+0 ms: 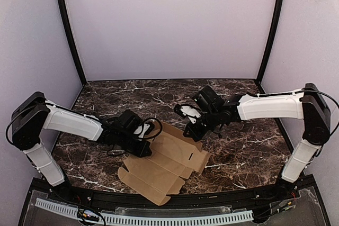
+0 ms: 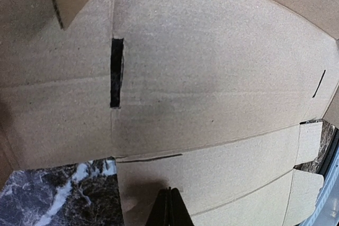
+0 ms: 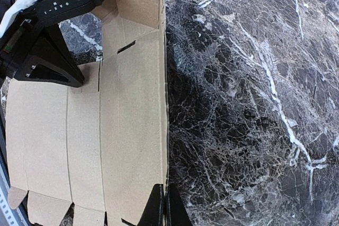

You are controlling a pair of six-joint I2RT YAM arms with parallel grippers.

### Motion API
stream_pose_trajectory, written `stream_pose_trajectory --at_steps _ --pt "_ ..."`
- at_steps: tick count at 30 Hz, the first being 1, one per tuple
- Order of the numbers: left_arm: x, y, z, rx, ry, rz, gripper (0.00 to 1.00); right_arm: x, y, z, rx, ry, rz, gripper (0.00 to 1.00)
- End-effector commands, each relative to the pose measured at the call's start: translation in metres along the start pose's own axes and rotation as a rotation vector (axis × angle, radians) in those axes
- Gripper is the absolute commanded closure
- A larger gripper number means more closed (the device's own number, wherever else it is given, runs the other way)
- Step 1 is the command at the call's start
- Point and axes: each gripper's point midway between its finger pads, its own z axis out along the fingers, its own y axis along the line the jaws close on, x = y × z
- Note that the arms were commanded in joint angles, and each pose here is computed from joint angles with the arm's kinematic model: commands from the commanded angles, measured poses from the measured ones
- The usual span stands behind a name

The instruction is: Fold the paper box

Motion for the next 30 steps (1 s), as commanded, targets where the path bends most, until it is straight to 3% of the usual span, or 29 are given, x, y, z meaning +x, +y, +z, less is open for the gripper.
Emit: stream_pose_trajectory --at_steps 1,11,18,30 --pt "0.006 -0.002 -0.011 -0.003 0.010 0.008 1.00 0.000 -0.004 -0.002 0.039 -0.017 -0.040 1.00" --pt "-0.045 -0.035 -0.089 0.037 -0.213 0.124 0.98 -0.010 -0.007 -0.015 0.148 -0.075 -0.252 1.00" --pt "-0.061 -0.029 -0.132 -0.051 -0.331 0.178 0.94 -0.023 0.006 -0.032 0.207 -0.175 -0.457 1.00" --pt "-0.073 -0.002 -0.186 -0.148 -0.610 0.118 0.86 -0.018 0.017 -0.032 0.298 -0.183 -0.757 1.00"
